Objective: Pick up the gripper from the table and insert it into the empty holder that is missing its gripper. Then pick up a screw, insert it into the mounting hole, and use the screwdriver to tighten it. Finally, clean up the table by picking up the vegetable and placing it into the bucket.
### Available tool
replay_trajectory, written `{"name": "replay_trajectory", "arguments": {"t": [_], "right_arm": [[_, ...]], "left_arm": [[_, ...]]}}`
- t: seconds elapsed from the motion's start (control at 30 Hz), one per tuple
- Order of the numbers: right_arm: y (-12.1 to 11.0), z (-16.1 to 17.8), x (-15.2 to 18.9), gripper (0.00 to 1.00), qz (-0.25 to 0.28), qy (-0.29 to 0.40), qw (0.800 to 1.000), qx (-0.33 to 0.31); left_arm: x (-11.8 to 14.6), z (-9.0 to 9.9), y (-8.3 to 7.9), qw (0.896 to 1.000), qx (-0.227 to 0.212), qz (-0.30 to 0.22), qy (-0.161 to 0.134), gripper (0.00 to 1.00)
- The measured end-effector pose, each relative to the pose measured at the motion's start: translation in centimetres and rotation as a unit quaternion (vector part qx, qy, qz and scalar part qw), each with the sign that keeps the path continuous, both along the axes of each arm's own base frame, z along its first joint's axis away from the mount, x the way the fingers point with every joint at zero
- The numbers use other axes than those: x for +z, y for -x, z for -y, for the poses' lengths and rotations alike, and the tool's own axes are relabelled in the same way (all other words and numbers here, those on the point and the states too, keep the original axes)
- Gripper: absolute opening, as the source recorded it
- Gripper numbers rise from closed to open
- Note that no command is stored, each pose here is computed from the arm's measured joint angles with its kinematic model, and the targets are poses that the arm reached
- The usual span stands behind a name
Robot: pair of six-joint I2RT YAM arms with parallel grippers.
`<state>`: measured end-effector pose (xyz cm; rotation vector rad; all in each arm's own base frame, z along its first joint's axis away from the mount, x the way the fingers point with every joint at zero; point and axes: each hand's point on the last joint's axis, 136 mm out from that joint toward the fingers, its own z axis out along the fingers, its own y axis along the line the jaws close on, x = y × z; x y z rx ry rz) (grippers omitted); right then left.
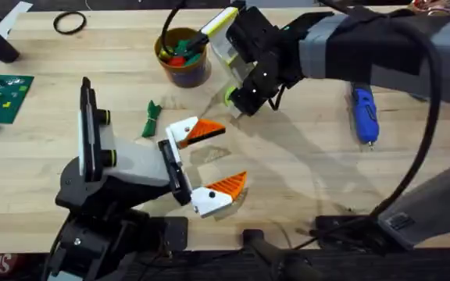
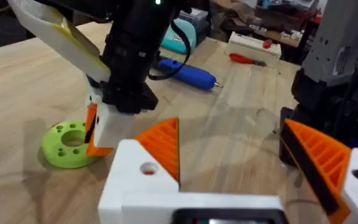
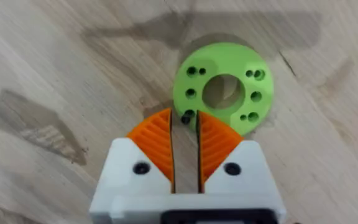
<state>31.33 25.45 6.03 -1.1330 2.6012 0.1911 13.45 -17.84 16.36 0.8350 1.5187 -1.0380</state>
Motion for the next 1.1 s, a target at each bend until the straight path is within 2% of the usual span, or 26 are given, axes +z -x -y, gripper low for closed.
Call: {"name": "replay_trajectory", "arguments": {"t": [0.67,0.77,0.87,0.97,1.1], "right_arm": [[-0.54,-0.34,-0.51,0.138,0.005,-0.002,1.000,-0.001],[-0.72,-0.44,-0.49,0.092,0.006,-0.002,1.000,-0.001],[-0.75,-0.42,-0.51,0.087,0.007,-0.002,1.000,-0.001],[-0.84,-0.46,-0.44,0.009,0.008,-0.002,1.000,-0.001],[-0.82,-0.45,-0.54,0.004,0.007,-0.001,1.000,-0.001]], "left_arm": [[0.00,0.00,0.00,1.000,0.000,0.000,0.000,0.985],[0.00,0.00,0.00,1.000,0.000,0.000,0.000,0.985],[0.00,0.00,0.00,1.000,0.000,0.000,0.000,0.985],[0.00,0.00,0.00,1.000,0.000,0.000,0.000,0.985],[0.00,0.00,0.00,1.000,0.000,0.000,0.000,0.985]]}}
